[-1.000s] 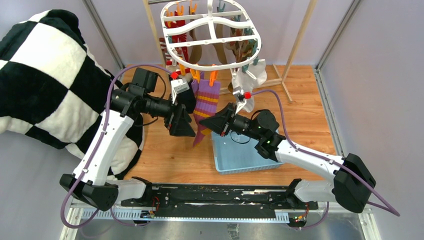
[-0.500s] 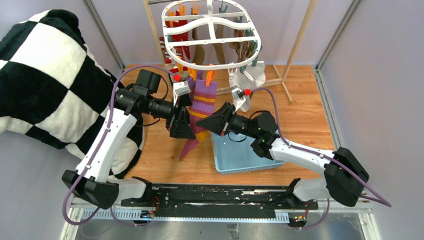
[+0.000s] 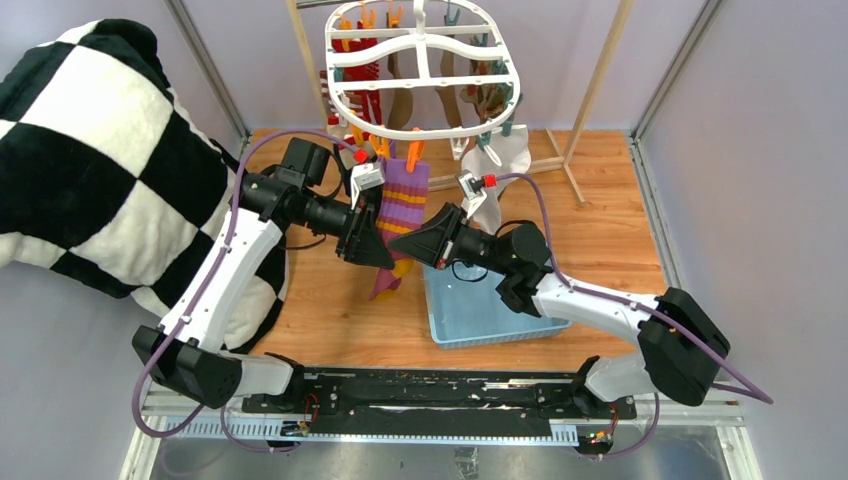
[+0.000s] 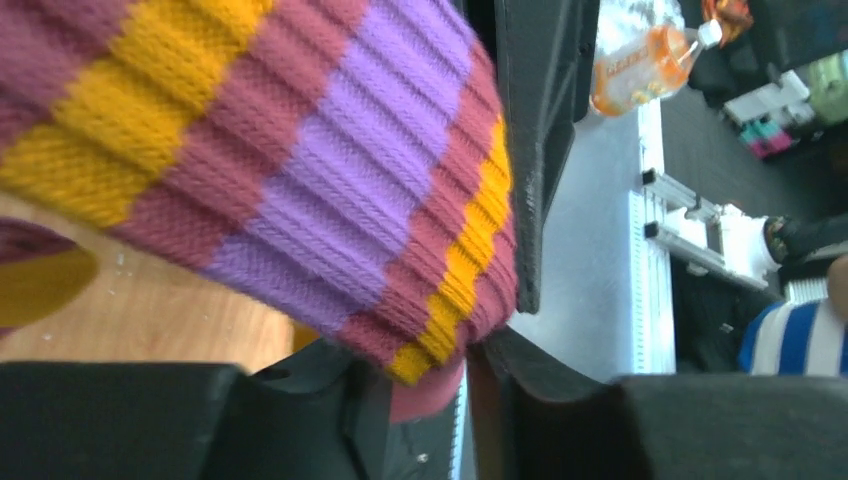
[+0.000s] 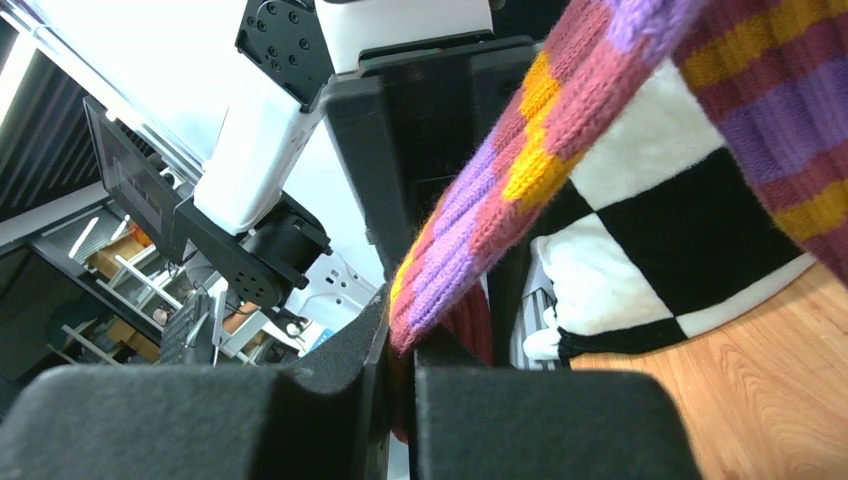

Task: Remove the socks clipped to the hanger
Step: Remove the sock from the hanger.

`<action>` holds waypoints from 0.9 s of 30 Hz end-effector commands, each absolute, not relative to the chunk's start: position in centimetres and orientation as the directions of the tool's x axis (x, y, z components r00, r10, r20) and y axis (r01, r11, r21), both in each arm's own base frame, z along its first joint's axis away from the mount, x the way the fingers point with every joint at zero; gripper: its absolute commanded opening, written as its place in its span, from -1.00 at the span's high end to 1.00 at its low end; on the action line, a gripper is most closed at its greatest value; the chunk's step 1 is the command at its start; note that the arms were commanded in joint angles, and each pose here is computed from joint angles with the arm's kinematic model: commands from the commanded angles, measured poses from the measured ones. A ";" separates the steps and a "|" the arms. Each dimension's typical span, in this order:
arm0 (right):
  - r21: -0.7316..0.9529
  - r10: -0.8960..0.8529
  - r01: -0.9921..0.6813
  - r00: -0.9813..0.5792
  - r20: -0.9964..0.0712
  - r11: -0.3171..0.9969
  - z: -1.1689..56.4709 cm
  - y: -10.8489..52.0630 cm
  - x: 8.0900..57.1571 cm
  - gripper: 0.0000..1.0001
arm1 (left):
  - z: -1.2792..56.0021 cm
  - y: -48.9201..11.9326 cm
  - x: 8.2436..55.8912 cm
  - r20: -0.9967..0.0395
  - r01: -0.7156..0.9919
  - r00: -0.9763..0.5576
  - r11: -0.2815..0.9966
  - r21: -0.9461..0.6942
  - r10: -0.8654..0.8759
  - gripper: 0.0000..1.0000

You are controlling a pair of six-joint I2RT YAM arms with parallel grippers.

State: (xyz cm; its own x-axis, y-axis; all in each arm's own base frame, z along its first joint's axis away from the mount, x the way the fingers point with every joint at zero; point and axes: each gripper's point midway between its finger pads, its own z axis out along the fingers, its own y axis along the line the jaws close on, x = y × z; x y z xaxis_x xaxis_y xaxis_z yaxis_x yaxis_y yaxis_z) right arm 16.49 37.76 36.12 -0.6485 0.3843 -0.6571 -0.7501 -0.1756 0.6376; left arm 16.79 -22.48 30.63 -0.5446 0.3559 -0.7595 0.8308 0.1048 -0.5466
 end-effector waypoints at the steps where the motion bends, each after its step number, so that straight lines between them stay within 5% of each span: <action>1: 0.618 0.409 -0.760 -0.639 -0.651 -0.203 37.9 37.7 15.8 0.75 | 31.3 -22.8 16.2 -0.762 0.825 -0.547 0.066 -0.562 0.346 0.57; 5: 0.634 0.454 -0.769 -0.595 -0.663 -0.083 37.4 37.1 17.3 0.33 | 31.0 -22.6 16.5 -0.752 0.823 -0.556 0.109 -0.557 0.356 1.00; 12: 0.588 0.504 -0.735 -0.386 -0.773 0.339 37.4 34.2 22.8 -0.42 | 30.6 -22.5 16.4 -0.734 0.812 -0.573 0.134 -0.568 0.364 1.00; 27: 0.483 0.536 -0.703 -0.170 -0.827 0.522 42.3 34.5 29.2 -0.48 | 31.5 -22.5 15.2 -0.745 0.822 -0.560 0.126 -0.556 0.364 1.00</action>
